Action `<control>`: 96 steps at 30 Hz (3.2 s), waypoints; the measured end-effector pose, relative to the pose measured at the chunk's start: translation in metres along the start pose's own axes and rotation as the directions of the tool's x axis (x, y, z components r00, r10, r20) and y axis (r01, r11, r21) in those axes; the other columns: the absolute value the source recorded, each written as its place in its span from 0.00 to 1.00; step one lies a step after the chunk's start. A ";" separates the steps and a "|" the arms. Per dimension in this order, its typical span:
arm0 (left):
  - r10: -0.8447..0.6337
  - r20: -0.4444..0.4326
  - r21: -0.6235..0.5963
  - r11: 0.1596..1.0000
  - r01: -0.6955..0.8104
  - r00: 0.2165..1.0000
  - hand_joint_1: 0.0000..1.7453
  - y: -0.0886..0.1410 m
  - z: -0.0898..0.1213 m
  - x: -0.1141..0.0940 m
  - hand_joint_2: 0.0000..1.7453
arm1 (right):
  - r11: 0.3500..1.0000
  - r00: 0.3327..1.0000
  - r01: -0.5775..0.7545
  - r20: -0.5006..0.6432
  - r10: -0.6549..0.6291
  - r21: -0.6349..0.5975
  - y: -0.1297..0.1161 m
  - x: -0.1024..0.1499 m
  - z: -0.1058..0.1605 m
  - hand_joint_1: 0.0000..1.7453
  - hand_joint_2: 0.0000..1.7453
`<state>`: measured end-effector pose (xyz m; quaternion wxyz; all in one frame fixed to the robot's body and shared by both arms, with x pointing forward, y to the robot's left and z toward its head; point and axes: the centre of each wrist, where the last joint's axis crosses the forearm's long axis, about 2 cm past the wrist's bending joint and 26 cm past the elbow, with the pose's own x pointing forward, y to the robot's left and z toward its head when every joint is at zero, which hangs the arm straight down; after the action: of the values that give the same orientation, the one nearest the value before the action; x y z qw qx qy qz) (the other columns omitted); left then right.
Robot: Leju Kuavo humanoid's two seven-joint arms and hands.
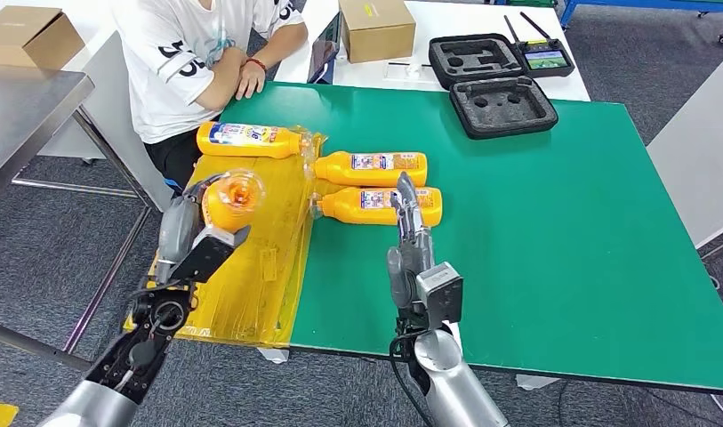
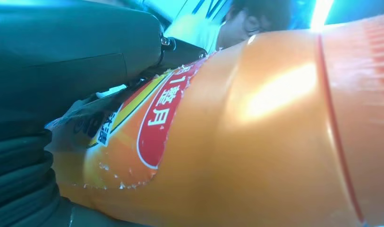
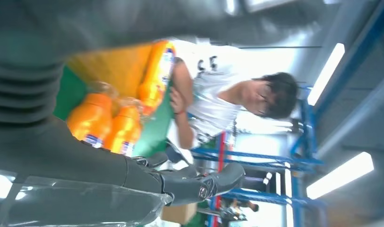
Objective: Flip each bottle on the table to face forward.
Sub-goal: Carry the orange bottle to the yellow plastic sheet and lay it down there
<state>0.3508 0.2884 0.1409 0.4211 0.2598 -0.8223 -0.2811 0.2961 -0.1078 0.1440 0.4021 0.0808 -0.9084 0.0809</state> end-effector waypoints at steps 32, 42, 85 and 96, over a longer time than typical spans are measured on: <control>-0.484 0.026 -0.711 0.607 0.356 0.875 1.00 -0.021 -0.053 -0.040 1.00 | 0.982 0.992 0.094 0.065 -0.106 0.164 0.041 0.013 -0.032 0.00 1.00; -0.557 0.037 -0.799 0.483 0.359 0.830 1.00 -0.025 -0.044 -0.048 1.00 | 0.976 0.993 0.107 0.025 -0.114 0.187 0.044 0.006 -0.027 0.00 1.00; -0.003 -0.079 -0.189 0.982 -0.012 0.997 0.00 -0.029 -0.048 -0.030 0.25 | 0.960 0.995 0.087 -0.071 -0.070 0.265 0.051 -0.007 -0.013 0.00 1.00; -0.015 -0.094 0.257 0.966 0.039 0.995 0.00 -0.018 -0.029 -0.033 1.00 | 0.937 0.988 -0.153 0.021 0.154 0.314 0.038 -0.004 -0.020 0.00 1.00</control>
<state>0.3953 0.2909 0.1251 0.4172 0.3360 -0.8281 -0.1652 0.3055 -0.0663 0.1514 0.3784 0.0726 -0.8866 0.2560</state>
